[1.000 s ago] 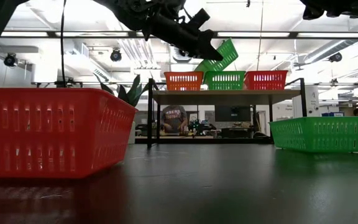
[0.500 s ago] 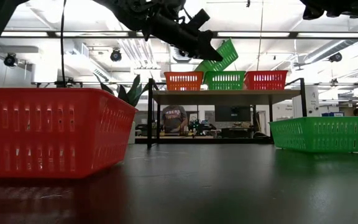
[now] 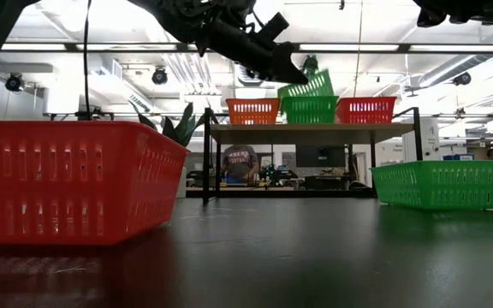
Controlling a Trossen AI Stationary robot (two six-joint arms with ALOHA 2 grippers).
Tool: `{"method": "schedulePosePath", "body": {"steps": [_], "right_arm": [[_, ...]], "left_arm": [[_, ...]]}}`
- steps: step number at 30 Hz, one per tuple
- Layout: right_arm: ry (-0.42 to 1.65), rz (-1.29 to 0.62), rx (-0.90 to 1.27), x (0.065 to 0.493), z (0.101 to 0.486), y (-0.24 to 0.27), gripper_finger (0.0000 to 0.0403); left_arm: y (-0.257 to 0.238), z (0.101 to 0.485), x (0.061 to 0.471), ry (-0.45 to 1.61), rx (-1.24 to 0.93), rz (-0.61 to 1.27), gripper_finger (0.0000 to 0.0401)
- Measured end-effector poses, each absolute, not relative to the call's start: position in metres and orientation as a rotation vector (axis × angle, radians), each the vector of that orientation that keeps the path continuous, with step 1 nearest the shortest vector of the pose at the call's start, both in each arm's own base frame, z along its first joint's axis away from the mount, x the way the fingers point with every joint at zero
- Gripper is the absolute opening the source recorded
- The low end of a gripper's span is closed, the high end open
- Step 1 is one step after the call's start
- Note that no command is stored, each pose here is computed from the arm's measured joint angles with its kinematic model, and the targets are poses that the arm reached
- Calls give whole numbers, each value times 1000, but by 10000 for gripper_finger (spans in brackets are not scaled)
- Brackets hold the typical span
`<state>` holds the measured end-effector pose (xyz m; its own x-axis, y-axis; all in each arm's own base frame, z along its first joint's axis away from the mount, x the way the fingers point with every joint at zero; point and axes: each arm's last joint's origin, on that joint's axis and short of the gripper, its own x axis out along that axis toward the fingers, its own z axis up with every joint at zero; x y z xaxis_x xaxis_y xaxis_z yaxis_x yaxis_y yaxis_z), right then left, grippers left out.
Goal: Stack baskets on shelf by color
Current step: Stack the left green bin on top of the green bin on the shelf
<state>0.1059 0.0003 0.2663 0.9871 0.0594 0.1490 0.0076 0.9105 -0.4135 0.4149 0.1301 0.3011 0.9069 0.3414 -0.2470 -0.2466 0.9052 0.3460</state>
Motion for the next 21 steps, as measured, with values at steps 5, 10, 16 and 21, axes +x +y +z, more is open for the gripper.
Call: {"method": "schedulePosePath", "body": {"steps": [5, 10, 16, 21], "right_arm": [[-160, 27, -426, 106, 266, 0, 18], [-159, 27, -425, 106, 266, 0, 18], [-157, 28, -398, 106, 266, 0, 18], [-139, -9, -362, 108, 265, -1, 18]], "left_arm": [[129, 308, 413, 296, 320, 312, 111], [119, 328, 402, 272, 323, 301, 116], [66, 350, 372, 375, 297, 159, 116], [5, 335, 350, 442, 265, 3, 116]]}}
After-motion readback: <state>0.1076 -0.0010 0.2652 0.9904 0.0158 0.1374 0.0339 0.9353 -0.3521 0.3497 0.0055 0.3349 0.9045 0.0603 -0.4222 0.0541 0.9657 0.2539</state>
